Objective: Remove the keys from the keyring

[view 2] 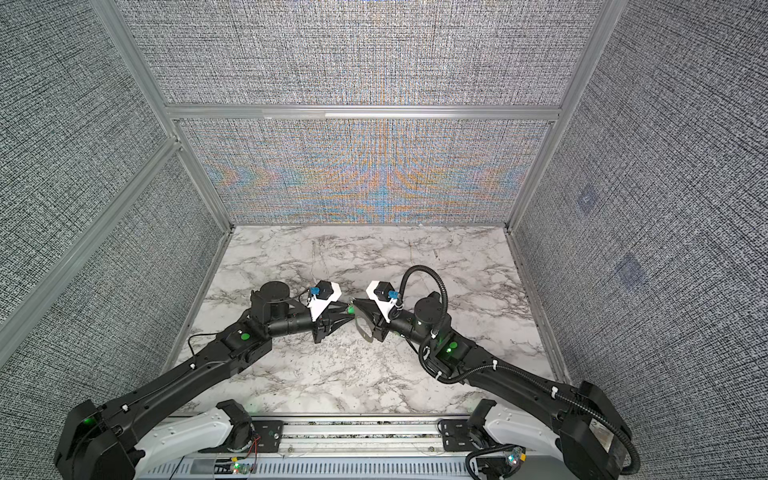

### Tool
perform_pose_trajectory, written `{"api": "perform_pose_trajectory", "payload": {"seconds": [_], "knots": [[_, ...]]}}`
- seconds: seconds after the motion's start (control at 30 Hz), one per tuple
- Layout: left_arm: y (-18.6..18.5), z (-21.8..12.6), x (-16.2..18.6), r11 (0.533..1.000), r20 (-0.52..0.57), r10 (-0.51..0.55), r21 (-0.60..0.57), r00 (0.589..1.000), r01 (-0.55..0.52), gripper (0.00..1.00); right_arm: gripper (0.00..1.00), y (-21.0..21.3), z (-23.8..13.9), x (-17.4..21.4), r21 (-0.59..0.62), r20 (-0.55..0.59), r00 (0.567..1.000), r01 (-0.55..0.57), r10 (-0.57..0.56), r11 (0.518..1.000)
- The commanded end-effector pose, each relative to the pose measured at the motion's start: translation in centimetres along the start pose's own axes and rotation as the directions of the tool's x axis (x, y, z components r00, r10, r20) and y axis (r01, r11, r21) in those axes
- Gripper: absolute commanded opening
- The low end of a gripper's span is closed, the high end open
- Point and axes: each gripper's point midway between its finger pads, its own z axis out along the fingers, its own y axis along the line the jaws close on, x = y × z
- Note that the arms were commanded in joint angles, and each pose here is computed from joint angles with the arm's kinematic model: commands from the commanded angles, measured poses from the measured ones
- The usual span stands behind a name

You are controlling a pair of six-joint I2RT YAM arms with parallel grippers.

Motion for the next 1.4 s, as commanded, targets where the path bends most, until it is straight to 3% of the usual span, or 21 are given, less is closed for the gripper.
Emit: {"api": "perform_pose_trajectory", "payload": {"seconds": [0.0, 0.13, 0.4, 0.63, 0.87, 1.23, 1.3, 1.37], "knots": [[1.4, -1.1, -0.5, 0.994, 0.000, 0.010, -0.111, 1.000, -0.010, 0.36, 0.00, 0.1, -0.3, -1.3, 0.000, 0.051, 0.999, 0.019, -0.019, 1.000], [1.5, -2.7, -1.7, 0.985, 0.036, 0.060, -0.162, 0.998, -0.054, 0.40, 0.00, 0.4, -0.4, -1.2, -0.026, 0.053, 0.998, 0.033, -0.031, 0.999], [0.5, -3.3, -4.0, 0.993, 0.089, 0.091, -0.087, 0.992, -0.083, 0.38, 0.00, 1.2, -0.4, -1.5, -0.089, 0.073, 0.997, 0.041, -0.034, 0.995], [-0.5, -2.4, -4.4, 0.996, 0.086, 0.090, 0.021, 0.992, -0.092, 0.28, 0.00, 1.6, -0.4, -1.5, -0.120, 0.066, 0.997, 0.035, -0.027, 0.992], [-1.0, -1.9, -4.0, 0.993, 0.073, 0.089, 0.069, 0.993, -0.094, 0.25, 0.00, 1.9, -0.3, -1.8, -0.137, 0.076, 0.997, 0.038, -0.028, 0.990], [-1.4, -1.8, -3.9, 0.988, 0.073, 0.111, 0.096, 0.991, -0.117, 0.00, 0.00, 2.5, -0.5, -2.0, -0.171, 0.106, 0.994, 0.041, -0.023, 0.984], [-1.4, -1.9, -4.0, 0.987, 0.066, 0.124, 0.095, 0.990, -0.130, 0.00, 0.00, 2.2, -0.5, -1.6, -0.151, 0.085, 0.996, 0.034, -0.021, 0.988], [-1.1, -2.0, -4.1, 0.987, 0.041, 0.137, 0.081, 0.990, -0.140, 0.00, 0.12, 1.3, -0.6, -1.2, -0.098, 0.052, 0.998, 0.047, -0.042, 0.994]]}}
